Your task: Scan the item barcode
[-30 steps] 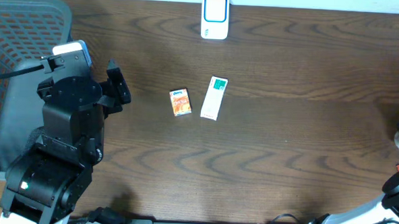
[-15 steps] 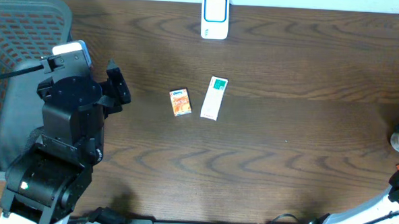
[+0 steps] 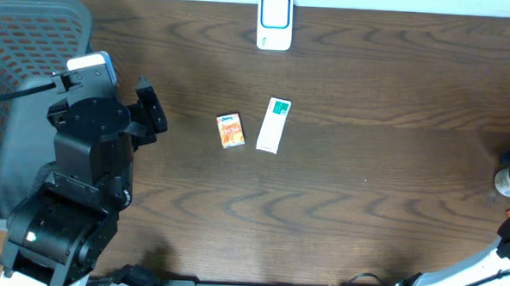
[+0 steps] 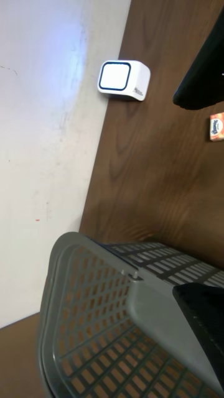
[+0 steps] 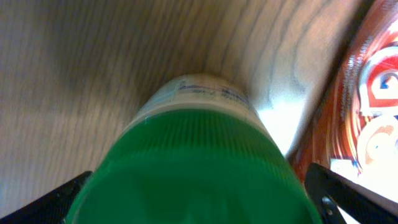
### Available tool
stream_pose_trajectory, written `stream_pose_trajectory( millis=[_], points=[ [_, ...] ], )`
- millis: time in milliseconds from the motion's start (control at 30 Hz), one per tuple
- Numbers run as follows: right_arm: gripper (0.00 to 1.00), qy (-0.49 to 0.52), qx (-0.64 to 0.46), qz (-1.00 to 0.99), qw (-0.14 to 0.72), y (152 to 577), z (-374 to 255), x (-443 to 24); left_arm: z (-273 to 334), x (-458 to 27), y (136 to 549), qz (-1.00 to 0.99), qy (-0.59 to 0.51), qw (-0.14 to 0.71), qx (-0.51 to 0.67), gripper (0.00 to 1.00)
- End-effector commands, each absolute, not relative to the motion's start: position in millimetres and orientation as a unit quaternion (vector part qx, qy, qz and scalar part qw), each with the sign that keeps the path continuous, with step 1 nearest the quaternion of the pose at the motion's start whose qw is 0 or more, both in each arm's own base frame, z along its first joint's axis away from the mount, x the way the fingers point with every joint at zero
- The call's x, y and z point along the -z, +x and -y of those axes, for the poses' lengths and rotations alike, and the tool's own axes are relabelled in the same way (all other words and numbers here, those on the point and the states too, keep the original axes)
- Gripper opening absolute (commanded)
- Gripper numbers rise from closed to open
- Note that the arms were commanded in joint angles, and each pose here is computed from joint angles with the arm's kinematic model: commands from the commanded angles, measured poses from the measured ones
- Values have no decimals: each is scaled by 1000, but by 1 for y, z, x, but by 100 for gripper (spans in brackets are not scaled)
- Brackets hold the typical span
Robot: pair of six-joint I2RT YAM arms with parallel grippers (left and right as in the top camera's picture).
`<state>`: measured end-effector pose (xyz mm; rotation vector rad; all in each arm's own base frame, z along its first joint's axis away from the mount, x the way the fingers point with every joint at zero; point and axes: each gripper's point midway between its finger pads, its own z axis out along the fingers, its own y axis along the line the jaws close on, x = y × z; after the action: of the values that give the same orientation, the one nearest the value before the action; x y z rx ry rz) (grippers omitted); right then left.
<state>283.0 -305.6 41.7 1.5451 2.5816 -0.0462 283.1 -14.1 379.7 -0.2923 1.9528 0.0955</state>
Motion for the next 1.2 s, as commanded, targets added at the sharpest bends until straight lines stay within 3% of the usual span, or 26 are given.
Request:
stream_pose_trajectory(
  millis=[0,300,600,867,1000,1167],
  points=[
    [99,509,-3,-853,113,303,318,-83,12,-377,282,-825,-128,549,-45,89],
    [99,485,-73,-860,145,320,279,-200,12,-377,282,-825,-128,549,-45,89],
    [99,301,-273,-907,111,386,93,-233,12,-377,282,-825,-128,549,-45,89],
    [99,58,-273,-947,161,460,-115,-209,12,-377,282,-825,-128,549,-45,89],
    [99,123,-201,-964,125,457,-174,-165,12,-377,282,-825,-128,549,-45,89],
    [98,151,-196,-968,49,446,-227,-103,12,-377,282,-825,-128,549,-45,89]
  ],
)
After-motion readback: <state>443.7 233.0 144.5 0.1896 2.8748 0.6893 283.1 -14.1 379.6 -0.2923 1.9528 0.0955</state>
